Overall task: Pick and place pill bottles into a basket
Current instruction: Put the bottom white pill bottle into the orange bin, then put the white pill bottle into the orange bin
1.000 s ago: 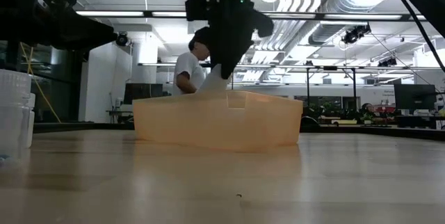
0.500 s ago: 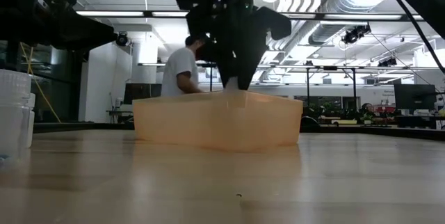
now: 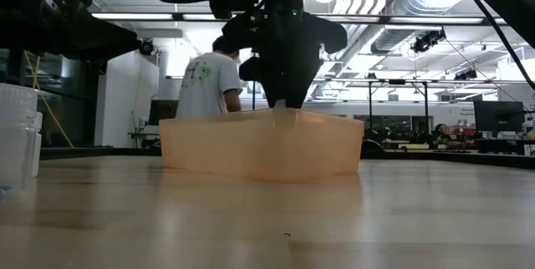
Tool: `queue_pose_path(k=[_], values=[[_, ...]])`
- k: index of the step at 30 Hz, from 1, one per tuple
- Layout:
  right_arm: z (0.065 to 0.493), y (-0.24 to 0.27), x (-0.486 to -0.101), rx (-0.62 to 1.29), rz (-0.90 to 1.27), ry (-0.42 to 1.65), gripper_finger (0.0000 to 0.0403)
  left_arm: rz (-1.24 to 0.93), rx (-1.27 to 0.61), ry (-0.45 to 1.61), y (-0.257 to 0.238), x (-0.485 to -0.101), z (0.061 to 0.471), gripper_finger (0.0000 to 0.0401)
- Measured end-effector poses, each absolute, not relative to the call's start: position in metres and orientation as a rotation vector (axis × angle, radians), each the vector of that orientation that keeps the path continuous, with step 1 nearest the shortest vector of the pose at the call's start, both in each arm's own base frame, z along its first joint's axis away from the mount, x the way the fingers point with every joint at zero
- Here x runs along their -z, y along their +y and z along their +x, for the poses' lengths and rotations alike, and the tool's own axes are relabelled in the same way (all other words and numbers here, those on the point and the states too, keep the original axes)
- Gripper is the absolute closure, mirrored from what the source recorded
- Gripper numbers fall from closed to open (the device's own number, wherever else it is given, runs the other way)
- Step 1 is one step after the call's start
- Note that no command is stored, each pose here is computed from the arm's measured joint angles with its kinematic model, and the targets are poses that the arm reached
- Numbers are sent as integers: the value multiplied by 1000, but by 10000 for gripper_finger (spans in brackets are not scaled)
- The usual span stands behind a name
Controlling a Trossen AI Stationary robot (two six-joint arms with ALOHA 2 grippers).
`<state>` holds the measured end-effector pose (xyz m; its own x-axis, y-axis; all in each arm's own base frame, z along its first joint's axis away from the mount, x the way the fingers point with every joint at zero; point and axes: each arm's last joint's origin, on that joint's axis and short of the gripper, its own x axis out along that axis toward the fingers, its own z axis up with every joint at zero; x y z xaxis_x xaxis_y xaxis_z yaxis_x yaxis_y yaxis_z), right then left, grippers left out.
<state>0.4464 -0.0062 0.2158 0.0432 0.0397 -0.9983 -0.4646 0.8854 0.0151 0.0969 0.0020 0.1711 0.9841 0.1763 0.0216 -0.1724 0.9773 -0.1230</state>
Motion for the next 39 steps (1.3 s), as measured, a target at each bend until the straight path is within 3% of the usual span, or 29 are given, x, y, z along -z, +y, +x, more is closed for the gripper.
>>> queue_pose_path(k=[10, 16, 26, 30, 34, 39], values=[[449, -8, -216, -352, -432, 1476, 174, -121, -175, -32, 2, -171, 97, 258], [455, -25, -233, -405, -444, 1379, 164, -121, -175, -32, 2, -171, 97, 258], [442, -102, -273, -531, 15, 1149, 184, -166, -174, -36, 2, -171, 97, 258], [439, -104, -277, -495, 20, 1158, 198, -168, -174, -37, 2, -171, 97, 258], [450, -90, -284, -313, -54, 1142, 215, -167, -174, -36, 2, -171, 97, 258], [461, -66, -287, -363, -34, 1060, 239, -166, -174, -36, 2, -171, 97, 258]])
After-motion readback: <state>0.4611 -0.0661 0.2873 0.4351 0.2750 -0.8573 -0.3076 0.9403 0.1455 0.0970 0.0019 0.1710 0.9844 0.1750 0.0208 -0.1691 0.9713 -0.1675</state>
